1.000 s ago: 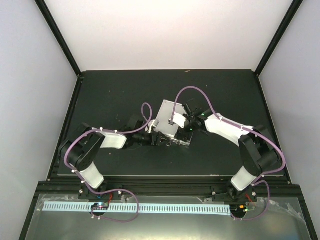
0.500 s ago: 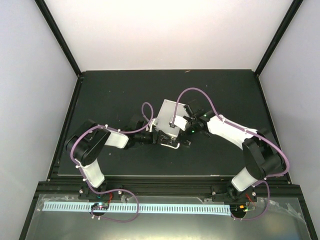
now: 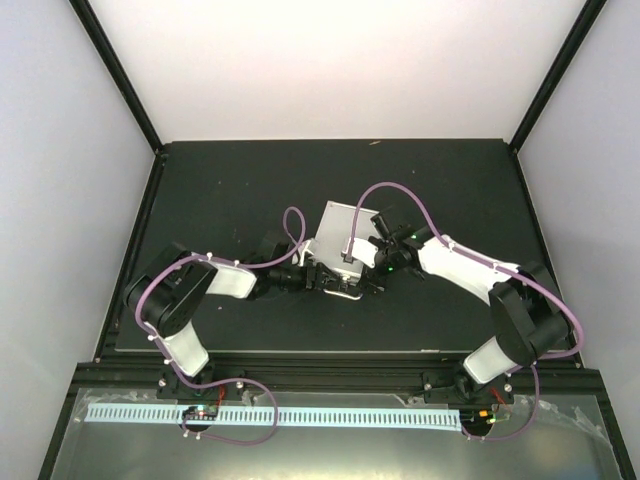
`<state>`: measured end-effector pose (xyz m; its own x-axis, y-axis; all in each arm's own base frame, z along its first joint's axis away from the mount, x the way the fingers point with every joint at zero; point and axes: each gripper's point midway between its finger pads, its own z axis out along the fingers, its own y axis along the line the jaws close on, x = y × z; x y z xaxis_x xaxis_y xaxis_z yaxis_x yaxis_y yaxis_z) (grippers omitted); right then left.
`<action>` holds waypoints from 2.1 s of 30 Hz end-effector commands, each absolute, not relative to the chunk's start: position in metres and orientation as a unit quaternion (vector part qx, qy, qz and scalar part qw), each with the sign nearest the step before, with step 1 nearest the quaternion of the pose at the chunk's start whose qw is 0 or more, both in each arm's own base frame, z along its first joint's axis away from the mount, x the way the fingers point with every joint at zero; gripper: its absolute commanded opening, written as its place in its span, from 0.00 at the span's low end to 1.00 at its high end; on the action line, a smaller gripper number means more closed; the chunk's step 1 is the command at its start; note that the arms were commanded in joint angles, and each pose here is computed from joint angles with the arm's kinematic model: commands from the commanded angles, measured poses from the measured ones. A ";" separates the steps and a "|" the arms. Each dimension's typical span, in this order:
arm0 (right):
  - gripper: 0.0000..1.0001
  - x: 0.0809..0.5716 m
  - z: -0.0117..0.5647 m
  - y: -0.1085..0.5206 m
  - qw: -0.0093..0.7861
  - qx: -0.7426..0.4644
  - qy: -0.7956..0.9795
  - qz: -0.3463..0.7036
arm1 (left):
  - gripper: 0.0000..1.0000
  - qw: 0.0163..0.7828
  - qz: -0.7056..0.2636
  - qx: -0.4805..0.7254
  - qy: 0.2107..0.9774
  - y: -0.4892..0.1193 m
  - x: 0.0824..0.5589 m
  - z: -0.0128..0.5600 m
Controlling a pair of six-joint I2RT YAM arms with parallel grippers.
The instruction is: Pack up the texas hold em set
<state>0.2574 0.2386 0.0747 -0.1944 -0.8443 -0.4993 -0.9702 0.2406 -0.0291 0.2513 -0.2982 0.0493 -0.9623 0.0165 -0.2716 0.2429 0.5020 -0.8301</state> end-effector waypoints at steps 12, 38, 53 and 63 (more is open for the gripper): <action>1.00 0.232 0.053 0.233 0.191 -0.651 0.722 0.135 | 0.73 0.106 -0.576 0.115 0.802 -0.326 0.242 0.112; 0.82 0.264 0.035 0.228 0.203 -0.597 0.774 0.068 | 0.79 0.136 -0.548 0.177 0.806 -0.319 0.226 0.104; 0.79 0.259 0.031 0.221 0.182 -0.587 0.784 0.085 | 0.83 0.159 -0.482 0.182 0.842 -0.324 0.241 0.060; 0.79 0.253 0.028 0.223 0.169 -0.589 0.784 0.105 | 0.84 0.183 -0.464 0.189 0.846 -0.334 0.251 0.041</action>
